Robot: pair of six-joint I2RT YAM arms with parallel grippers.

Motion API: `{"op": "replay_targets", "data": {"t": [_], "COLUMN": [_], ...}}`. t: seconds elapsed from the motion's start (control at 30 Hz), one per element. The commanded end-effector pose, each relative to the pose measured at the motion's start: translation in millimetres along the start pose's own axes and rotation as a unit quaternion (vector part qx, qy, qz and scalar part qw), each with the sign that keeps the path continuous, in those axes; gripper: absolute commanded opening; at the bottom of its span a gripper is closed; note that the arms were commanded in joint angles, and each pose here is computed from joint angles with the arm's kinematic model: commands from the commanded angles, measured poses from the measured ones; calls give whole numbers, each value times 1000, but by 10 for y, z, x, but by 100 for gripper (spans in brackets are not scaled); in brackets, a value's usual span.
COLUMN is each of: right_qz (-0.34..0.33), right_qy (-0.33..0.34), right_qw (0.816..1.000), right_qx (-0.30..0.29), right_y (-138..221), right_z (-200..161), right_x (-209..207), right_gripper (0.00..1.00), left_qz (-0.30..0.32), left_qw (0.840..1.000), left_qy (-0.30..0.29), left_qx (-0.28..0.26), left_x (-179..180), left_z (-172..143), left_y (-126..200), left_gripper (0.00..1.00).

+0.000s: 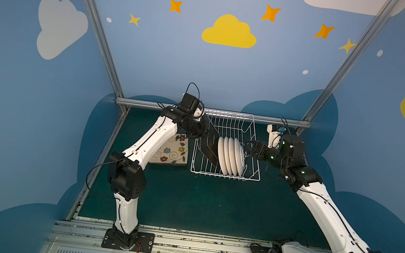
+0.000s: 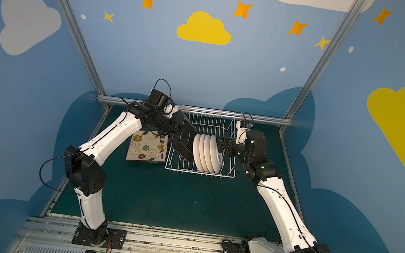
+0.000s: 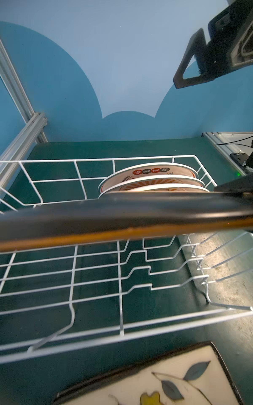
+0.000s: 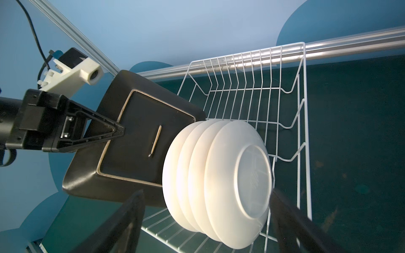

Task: Unload the plates from the dish rack
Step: Pick up a plate from the dish rack.

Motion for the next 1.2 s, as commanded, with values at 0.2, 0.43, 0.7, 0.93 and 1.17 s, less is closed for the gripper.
{"op": "replay_targets", "data": {"t": [0.2, 0.43, 0.7, 0.93, 1.17], "right_qz": [12, 14, 10, 20, 42], "right_qy": [-6, -6, -4, -23, -53], "right_qw": [1000, 1000, 1000, 1000, 998], "right_qx": [1, 4, 0, 1, 9], "right_y": [-66, -75, -39, 13, 26], "right_z": [21, 40, 43, 104, 206], "right_x": [10, 23, 25, 73, 145], "right_gripper": [89, 89, 89, 89, 89], "left_qz": [-59, -70, -72, -36, 27], "left_qw": [993, 989, 979, 946, 896], "left_qy": [-61, -73, -122, -224, -322], "left_qx": [-85, -108, -146, -229, -305], "left_x": [-325, -360, -430, -506, -493], "left_z": [137, 152, 169, 101, -17], "left_y": [533, 661, 866, 1175, 1373], "left_gripper": [3, 3, 3, 3, 3]}}
Point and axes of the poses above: each gripper's point midway between its finger pads, its own y axis back along the fingers, its own x axis along the line the jaws close on, z = x × y, the point moved 10 cm from there along y, back along the fingers, and after that the axes turned 6 degrees about -y, right-handed, at the moved point
